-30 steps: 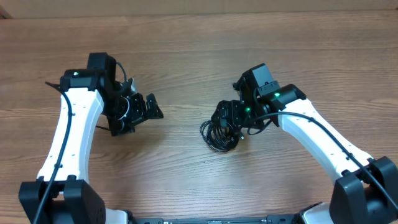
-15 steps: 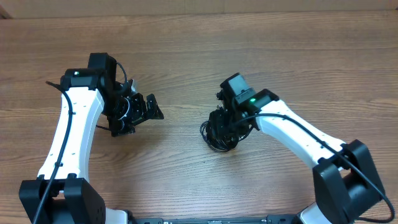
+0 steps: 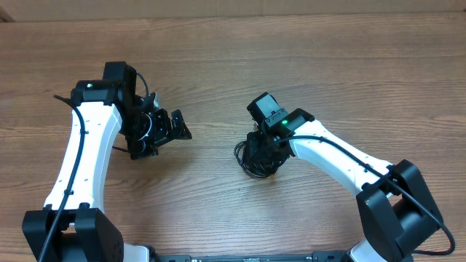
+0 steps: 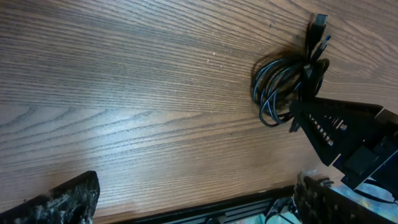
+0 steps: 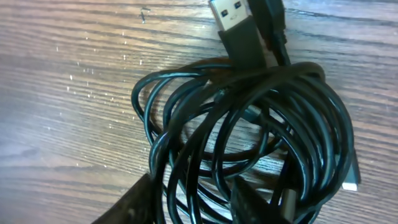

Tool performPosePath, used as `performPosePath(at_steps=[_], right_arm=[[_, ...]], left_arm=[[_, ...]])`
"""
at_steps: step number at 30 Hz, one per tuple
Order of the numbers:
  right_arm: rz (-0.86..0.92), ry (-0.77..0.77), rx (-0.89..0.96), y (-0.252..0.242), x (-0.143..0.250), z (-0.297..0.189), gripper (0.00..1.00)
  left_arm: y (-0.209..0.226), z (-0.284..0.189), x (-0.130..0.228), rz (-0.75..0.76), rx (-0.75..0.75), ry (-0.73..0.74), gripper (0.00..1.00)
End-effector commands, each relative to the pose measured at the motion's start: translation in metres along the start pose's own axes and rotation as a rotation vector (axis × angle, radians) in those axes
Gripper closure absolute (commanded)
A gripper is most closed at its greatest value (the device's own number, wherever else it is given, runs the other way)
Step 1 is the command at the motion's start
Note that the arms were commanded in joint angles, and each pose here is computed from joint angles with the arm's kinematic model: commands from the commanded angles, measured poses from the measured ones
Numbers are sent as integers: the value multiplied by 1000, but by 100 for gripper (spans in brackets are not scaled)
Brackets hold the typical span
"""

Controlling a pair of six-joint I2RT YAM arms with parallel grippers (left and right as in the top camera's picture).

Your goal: Untangle cables

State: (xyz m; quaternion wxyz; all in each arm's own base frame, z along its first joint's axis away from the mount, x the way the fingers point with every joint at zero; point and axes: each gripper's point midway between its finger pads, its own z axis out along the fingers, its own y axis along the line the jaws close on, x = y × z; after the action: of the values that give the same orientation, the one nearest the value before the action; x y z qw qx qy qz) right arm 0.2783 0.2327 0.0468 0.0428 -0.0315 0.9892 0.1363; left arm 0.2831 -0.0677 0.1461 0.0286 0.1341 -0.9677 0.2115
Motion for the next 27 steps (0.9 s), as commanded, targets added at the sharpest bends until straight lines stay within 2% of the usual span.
performPosePath(at_steps=[1,6,11,14,19,22,27], right_arm=[[-4,1,-13,6,-1,-1,75],[-20,33,-210,46,-6,-18,96],[-68,25,-419,89,-22,-73,96],[-132,-8,-562,118,-29,-121,96],[-237,-135,-721,152,-37,-204,96],[-252,-170,-742,155,-36,-219,96],[-207,-136,-763,158,-33,-221,96]], left_arm=[[-1,-2,-3,-10,7,-8,1],[-2,-2,-3,-10,7,-8,0],[0,-2,3,-19,4,16,1],[0,-2,4,-12,2,22,1],[0,-2,4,-12,4,22,1],[-2,-2,4,-11,11,21,1],[-3,-2,-2,-1,17,-1,0]])
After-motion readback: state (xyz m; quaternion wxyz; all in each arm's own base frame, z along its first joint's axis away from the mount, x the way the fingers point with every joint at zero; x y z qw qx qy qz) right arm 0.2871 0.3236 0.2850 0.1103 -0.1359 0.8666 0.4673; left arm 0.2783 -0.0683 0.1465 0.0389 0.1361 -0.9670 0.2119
